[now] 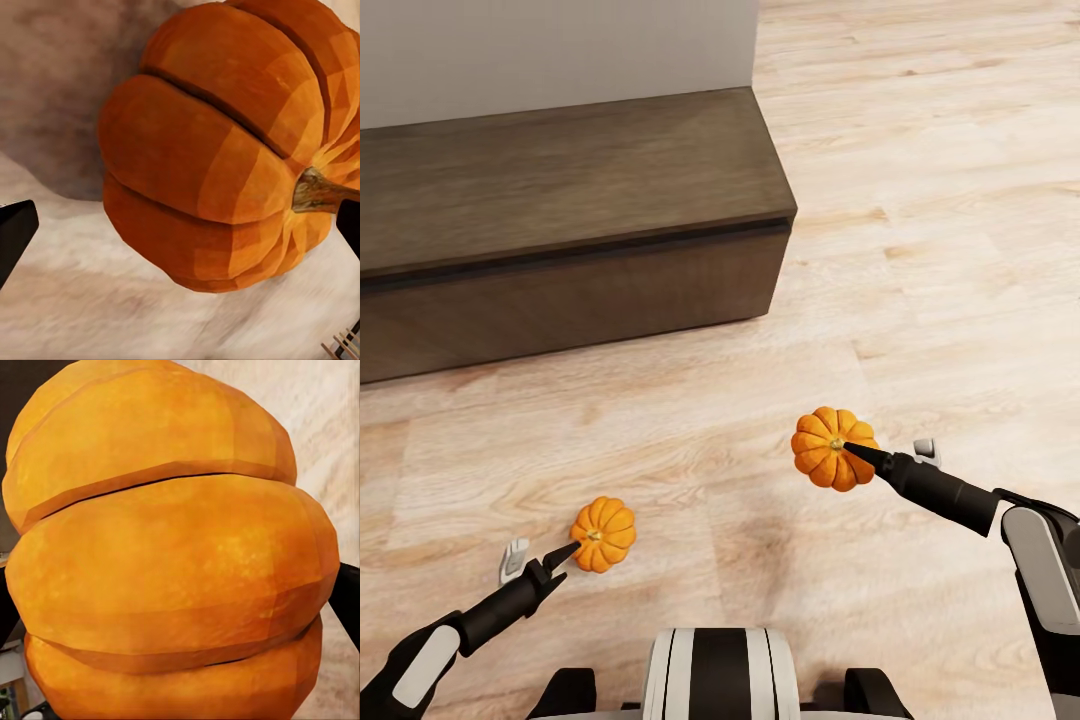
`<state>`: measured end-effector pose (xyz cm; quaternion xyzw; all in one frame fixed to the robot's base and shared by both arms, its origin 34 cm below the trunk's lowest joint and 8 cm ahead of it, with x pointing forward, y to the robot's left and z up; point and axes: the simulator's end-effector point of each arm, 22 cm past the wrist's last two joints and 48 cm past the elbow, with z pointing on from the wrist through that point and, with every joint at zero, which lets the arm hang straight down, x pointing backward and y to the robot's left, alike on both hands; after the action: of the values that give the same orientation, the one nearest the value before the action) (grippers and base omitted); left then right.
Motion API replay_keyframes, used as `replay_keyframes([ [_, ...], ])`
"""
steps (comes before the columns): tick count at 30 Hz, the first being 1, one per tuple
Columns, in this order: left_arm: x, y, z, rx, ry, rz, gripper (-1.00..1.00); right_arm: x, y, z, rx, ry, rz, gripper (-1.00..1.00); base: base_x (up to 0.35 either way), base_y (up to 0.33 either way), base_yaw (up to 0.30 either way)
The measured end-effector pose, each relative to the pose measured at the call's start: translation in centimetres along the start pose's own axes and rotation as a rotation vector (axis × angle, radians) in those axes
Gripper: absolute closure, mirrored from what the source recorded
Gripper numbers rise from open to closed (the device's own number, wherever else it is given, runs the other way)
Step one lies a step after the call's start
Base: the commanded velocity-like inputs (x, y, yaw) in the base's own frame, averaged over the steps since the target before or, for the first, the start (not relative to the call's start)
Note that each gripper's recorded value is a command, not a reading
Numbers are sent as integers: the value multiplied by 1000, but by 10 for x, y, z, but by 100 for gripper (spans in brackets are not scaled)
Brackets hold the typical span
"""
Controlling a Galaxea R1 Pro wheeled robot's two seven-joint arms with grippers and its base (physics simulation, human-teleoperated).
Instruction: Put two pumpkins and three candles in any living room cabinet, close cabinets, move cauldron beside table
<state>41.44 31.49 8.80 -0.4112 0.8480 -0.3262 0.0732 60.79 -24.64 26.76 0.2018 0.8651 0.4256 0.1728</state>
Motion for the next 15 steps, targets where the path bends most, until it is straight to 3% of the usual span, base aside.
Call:
replay_keyframes([
  [7,0,0,0,0,0,0,-100,0,1,0,-2,0,1,100,2,-12,0],
  [15,0,0,0,1,-1,-1,-100,0,1,0,-3,0,1,100,88,-70,0],
])
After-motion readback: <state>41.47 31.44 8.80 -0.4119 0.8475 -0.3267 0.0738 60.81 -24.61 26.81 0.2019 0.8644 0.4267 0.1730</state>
